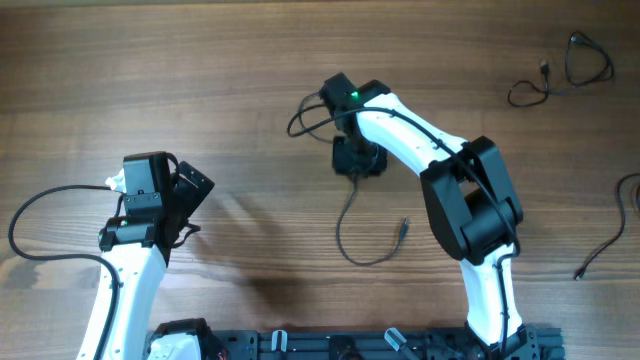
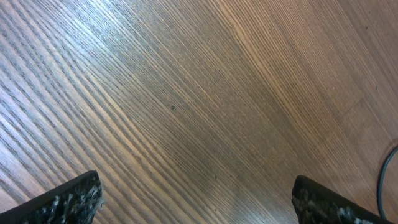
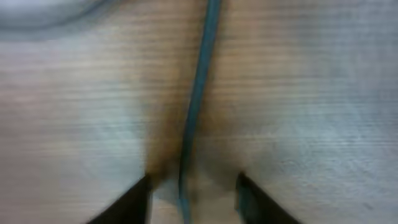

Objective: Untangle cables

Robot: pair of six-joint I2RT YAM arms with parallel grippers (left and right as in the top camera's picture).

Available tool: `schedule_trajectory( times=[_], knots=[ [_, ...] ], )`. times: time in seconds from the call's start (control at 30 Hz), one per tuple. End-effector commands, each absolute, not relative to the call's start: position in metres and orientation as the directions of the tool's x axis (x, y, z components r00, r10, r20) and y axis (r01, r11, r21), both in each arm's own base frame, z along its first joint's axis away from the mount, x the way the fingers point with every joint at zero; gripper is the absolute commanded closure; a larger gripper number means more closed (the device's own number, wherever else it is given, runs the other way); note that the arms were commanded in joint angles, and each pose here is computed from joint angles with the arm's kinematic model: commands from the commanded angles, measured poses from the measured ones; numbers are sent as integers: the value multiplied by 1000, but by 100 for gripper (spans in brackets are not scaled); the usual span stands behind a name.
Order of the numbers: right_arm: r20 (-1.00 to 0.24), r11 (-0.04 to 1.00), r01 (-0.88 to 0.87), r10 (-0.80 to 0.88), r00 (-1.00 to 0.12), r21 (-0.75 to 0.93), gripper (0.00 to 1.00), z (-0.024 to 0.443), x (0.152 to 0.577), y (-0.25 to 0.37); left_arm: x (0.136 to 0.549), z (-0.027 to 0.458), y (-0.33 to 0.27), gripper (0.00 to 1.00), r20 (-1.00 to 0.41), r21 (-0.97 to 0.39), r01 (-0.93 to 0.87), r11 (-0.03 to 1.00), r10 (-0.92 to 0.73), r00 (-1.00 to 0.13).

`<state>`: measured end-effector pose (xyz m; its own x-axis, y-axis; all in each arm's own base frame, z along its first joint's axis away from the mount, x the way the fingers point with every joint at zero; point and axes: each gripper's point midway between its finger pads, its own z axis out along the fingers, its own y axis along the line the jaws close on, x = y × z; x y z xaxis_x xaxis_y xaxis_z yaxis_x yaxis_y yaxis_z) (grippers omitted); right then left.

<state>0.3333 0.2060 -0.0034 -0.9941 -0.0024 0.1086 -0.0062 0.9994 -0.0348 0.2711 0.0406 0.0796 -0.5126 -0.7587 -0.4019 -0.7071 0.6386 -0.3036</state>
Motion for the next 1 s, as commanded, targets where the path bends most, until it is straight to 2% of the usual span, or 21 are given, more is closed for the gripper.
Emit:
schedule_trajectory(
  times=[0.0, 0.03, 0.07, 0.13, 0.23, 0.33, 0.4, 0.57, 0.63, 0.73, 0.83, 0.87, 0.97],
  knots=[
    [192, 988, -146, -135, -972, -44, 16, -27, 322, 195, 271, 81, 41, 0, -400, -314, -712, 629, -767, -502],
    [144, 996, -79, -73, -987, -33, 6, -22, 335, 199, 271, 81, 41, 0, -400, -314, -712, 629, -767, -502],
    [88, 1000, 19, 19, -996, -4, 0, -14, 350, 206, 271, 81, 41, 0, -400, -314, -712, 629, -767, -502],
    [0, 991, 112, 112, -994, 76, 0, -2, 376, 220, 271, 81, 41, 0, -400, -314, -712, 629, -767, -502],
    [-117, 975, 149, 169, -979, 162, 0, 3, 408, 237, 271, 81, 41, 0, -400, -314, -712, 629, -767, -502],
    [-218, 945, 305, 324, -921, 115, 0, 6, 429, 221, 271, 81, 41, 0, -400, -314, -712, 629, -767, -502],
    [-272, 939, 340, 339, -901, 46, 1, 2, 433, 206, 271, 81, 41, 0, -400, -314, -712, 629, -767, -502],
    [-231, 942, 336, 323, -918, -19, 11, -27, 424, 199, 271, 81, 41, 0, -400, -314, -712, 629, -767, -502],
    [-184, 967, 255, 250, -951, -4, 15, -28, 416, 209, 271, 81, 41, 0, -400, -314, -712, 629, -767, -502],
    [-27, 998, 64, 65, -998, 20, 15, -32, 383, 219, 271, 81, 41, 0, -400, -314, -712, 629, -767, -502],
    [157, 987, -146, -154, -976, 62, 16, -29, 340, 215, 271, 81, 41, 0, -399, -314, -711, 629, -767, -502],
    [196, 984, -170, -176, -965, 51, 20, -27, 332, 209, 271, 81, 41, 0, -400, -314, -712, 629, -767, -502],
    [234, 980, -193, -196, -952, 37, 45, -26, 325, 199, 271, 81, 41, 0, -400, -314, -712, 629, -767, -502]
  ],
)
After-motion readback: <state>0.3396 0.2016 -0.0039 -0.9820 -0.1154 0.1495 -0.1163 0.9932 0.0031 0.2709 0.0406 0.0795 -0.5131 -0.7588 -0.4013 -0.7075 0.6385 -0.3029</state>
